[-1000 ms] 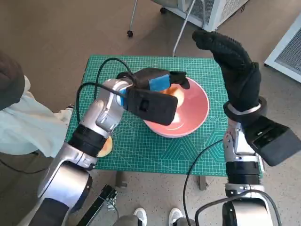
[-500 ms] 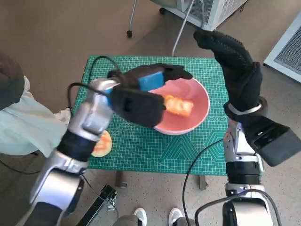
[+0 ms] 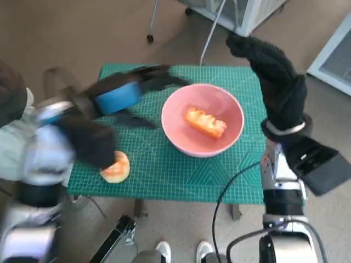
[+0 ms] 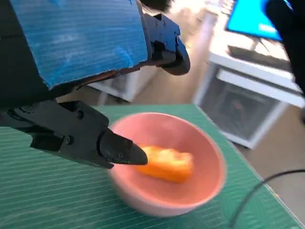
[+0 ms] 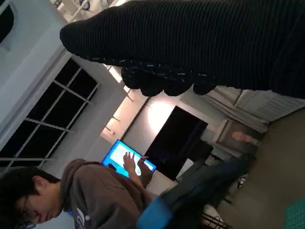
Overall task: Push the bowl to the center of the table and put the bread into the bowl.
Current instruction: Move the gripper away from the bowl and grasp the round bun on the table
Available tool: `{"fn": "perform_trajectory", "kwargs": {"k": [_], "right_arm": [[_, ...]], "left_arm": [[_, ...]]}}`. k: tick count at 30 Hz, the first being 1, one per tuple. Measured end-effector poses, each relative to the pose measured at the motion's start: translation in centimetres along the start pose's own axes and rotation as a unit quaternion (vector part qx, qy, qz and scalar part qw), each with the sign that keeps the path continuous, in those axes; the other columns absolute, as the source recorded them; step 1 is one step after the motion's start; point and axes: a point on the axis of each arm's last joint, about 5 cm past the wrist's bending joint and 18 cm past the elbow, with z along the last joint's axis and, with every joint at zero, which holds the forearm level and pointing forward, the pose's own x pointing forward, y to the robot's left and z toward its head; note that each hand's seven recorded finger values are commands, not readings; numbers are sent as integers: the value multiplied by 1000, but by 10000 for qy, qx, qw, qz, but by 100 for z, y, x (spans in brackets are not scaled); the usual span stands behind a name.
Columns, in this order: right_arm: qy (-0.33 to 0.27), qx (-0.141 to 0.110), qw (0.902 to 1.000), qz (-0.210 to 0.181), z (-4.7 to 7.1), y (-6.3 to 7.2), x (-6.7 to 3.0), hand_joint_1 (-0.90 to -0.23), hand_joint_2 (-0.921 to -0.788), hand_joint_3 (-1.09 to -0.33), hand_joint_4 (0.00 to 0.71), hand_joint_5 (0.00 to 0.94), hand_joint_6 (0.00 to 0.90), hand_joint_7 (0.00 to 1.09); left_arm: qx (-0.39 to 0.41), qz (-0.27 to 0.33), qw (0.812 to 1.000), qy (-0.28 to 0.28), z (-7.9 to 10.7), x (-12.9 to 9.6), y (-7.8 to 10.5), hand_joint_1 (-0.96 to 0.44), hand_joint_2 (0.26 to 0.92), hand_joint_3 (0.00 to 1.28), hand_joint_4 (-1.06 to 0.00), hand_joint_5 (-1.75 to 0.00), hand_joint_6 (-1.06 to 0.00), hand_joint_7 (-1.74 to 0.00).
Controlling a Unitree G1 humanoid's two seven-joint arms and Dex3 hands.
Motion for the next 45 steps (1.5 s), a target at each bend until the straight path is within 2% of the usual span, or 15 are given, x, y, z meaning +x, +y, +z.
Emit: {"fn": "perform_trajectory", "kwargs": {"k": [9, 19, 29, 38, 45], "right_arm": [[10, 52, 10000, -12, -1, 13, 9, -700, -921, -755, 262, 33, -1, 772], [61, 136, 9999, -43, -13, 24, 10, -703, -921, -746, 258, 32, -1, 773], [121, 236, 9996, -52, -21, 22, 11, -692, -921, -741, 256, 33, -1, 776], [104, 261, 9996, -37, -17, 9, 11, -695, -921, -740, 256, 34, -1, 779], [104, 184, 9998, -15, -2, -28, 7, -701, -921, -738, 256, 35, -1, 778]], "left_arm": [[220, -223, 9976, 622, -93, -455, -86, -145, 869, 2, -263, 0, -384, -173], [344, -720, 9913, 1045, -161, -644, -258, -148, 871, 1, -247, 0, -369, -108], [271, -1070, 9877, 1111, -217, -589, -414, -147, 861, 0, -237, 0, -367, -77], [41, -1549, 9800, 1249, -378, -428, -717, -151, 860, 1, -225, 0, -365, -59], [50, -1865, 9722, 1414, -503, -284, -877, -136, 859, 1, -216, 0, -357, -50]]}}
